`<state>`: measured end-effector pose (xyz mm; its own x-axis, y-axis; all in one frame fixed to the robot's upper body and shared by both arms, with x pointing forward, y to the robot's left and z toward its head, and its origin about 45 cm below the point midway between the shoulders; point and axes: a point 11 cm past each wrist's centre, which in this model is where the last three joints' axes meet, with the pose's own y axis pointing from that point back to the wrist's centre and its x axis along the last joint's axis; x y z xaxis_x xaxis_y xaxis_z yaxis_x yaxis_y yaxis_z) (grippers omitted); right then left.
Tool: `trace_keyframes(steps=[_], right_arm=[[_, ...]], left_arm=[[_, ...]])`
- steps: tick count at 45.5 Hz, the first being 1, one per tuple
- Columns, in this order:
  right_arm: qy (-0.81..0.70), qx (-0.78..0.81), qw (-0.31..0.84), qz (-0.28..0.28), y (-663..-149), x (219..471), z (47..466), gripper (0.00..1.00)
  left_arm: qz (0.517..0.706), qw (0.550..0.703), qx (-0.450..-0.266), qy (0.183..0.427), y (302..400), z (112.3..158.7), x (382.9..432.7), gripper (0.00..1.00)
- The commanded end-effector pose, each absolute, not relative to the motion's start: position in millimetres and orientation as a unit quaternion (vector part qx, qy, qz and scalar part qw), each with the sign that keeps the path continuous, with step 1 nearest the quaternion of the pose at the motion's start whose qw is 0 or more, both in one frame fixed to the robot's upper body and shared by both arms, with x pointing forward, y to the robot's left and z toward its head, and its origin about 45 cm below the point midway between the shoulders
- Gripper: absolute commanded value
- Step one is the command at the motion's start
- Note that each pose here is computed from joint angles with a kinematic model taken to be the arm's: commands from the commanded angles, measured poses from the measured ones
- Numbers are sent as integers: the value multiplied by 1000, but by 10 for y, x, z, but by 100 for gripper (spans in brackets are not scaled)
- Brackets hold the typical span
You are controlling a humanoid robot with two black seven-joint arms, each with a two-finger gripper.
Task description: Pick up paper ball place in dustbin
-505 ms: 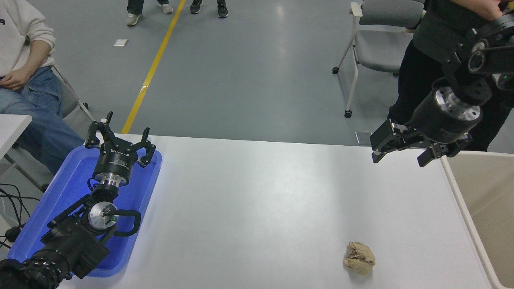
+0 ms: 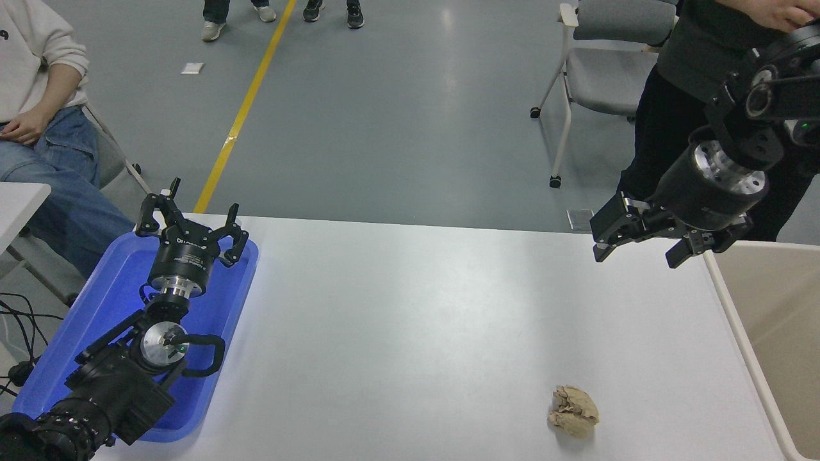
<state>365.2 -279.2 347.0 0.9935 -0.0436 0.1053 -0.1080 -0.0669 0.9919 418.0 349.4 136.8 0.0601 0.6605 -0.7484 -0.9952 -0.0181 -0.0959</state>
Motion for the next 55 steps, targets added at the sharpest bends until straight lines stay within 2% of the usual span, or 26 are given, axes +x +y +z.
trace_keyframes(steps=[1, 55], right_arm=[[-53, 731, 680, 23, -2792, 3666, 3456, 100], [-80, 721, 688, 19, -3001, 3817, 3393, 100]], left_arm=[[635, 651, -325, 257, 3495, 1368, 4180, 100], [635, 652, -325, 257, 3493, 1368, 4180, 100]])
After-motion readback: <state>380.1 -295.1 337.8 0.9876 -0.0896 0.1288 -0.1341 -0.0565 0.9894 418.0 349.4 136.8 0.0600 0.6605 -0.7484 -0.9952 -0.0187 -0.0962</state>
